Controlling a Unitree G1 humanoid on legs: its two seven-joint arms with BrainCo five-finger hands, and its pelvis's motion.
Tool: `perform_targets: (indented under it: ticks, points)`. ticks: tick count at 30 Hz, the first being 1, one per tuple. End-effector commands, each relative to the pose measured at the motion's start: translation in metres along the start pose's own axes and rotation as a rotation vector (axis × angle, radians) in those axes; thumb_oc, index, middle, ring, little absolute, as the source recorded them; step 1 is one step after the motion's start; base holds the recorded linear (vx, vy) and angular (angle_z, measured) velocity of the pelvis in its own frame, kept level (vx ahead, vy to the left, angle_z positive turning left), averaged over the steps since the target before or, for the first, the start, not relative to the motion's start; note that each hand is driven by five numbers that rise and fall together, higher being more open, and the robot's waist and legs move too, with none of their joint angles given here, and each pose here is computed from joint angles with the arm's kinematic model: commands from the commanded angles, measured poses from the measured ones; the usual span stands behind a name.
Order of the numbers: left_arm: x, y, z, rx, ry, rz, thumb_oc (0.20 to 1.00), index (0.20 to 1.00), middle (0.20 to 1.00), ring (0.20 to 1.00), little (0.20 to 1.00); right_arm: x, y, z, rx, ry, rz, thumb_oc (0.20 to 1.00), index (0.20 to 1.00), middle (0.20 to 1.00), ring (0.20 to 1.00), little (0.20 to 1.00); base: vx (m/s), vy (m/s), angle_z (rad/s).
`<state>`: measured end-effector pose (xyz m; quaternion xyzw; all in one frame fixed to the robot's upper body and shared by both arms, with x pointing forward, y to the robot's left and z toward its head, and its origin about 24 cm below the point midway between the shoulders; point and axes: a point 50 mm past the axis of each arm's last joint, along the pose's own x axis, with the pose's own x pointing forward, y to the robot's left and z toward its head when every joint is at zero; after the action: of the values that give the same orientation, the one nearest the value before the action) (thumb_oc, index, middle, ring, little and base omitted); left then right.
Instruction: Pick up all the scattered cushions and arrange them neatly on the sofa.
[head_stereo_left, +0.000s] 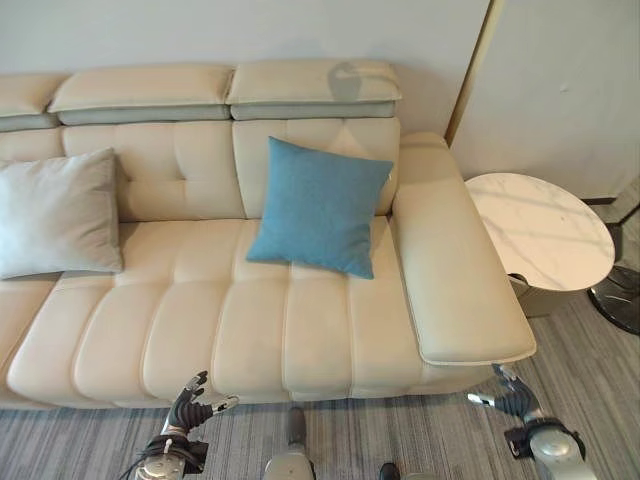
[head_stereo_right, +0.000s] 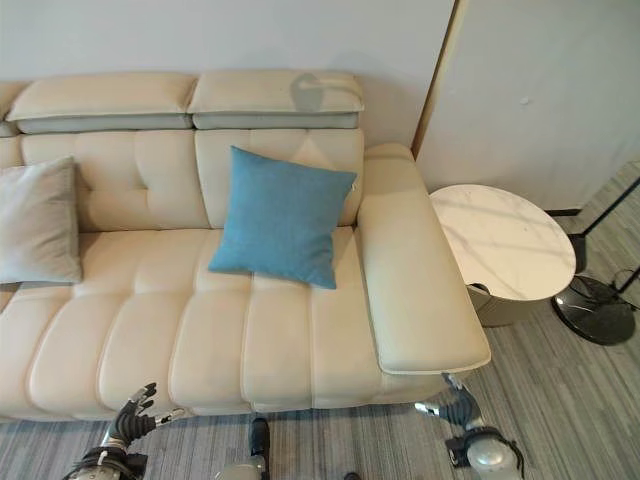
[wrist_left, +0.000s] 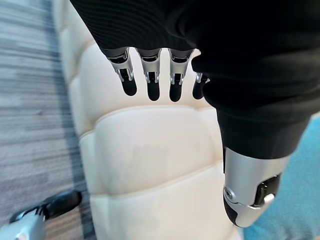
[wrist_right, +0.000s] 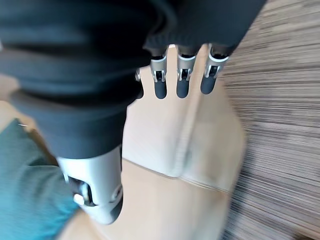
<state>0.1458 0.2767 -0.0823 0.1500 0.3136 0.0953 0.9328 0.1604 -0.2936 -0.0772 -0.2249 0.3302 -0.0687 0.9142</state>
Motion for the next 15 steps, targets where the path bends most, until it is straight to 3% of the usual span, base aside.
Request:
perform_targets:
  ticks: [1,15]
  points:
    - [0.013,0.024,0.039,0.018,-0.149,0.064,1.000,1.000,1.000,1.000,1.000,0.010,-0.016,0.035,0.053,-0.131,-0.072,1.000,1.000,1.000,1.000,1.000,-0.25,0.000,0.39]
    - [0.009,0.017,0.019,0.054,-0.065,0.019,1.000,1.000,1.000,1.000,1.000,0.008,-0.010,0.012,0.037,-0.038,-0.042,1.000,1.000,1.000,1.000,1.000,-0.03,0.053,0.19]
